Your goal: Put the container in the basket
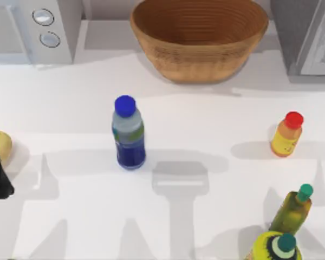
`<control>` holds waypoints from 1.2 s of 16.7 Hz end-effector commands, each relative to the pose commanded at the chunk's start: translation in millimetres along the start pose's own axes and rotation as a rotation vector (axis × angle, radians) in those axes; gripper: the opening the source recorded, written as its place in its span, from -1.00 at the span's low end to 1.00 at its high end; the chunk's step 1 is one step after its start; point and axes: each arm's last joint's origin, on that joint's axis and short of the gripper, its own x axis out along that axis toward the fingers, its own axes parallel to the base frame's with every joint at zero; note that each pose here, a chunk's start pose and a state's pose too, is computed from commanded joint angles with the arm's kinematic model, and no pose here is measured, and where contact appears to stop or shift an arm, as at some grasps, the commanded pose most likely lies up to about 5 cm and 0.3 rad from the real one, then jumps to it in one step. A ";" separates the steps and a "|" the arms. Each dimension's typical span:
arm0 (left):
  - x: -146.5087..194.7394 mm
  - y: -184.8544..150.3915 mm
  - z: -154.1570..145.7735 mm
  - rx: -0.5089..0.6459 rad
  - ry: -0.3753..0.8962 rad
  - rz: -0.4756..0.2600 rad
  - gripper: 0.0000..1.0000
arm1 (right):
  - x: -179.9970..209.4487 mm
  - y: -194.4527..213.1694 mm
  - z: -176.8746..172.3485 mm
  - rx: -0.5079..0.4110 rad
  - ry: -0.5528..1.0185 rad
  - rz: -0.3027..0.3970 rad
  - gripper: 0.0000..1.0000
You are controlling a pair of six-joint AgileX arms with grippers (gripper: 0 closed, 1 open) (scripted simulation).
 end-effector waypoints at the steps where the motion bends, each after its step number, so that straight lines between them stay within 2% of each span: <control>1: 4.6 -0.2 -0.3 0.000 0.015 -0.010 1.00 | 0.0 0.0 0.0 0.000 0.000 0.000 1.00; 4: 23.2 -3.2 -6.8 0.000 0.091 -0.070 1.00 | 0.0 0.0 0.0 0.000 0.000 0.000 1.00; 8: 51.3 -14.2 -23.1 0.000 0.183 -0.214 1.00 | 0.0 0.0 0.0 0.000 0.000 0.000 1.00; 16: 96.5 -53.1 -57.7 0.015 0.145 -0.582 1.00 | 0.0 0.0 0.0 0.000 0.000 0.000 1.00; 20: 106.3 -68.4 -78.4 0.030 0.101 -0.712 1.00 | 0.0 0.0 0.0 0.000 0.000 0.000 1.00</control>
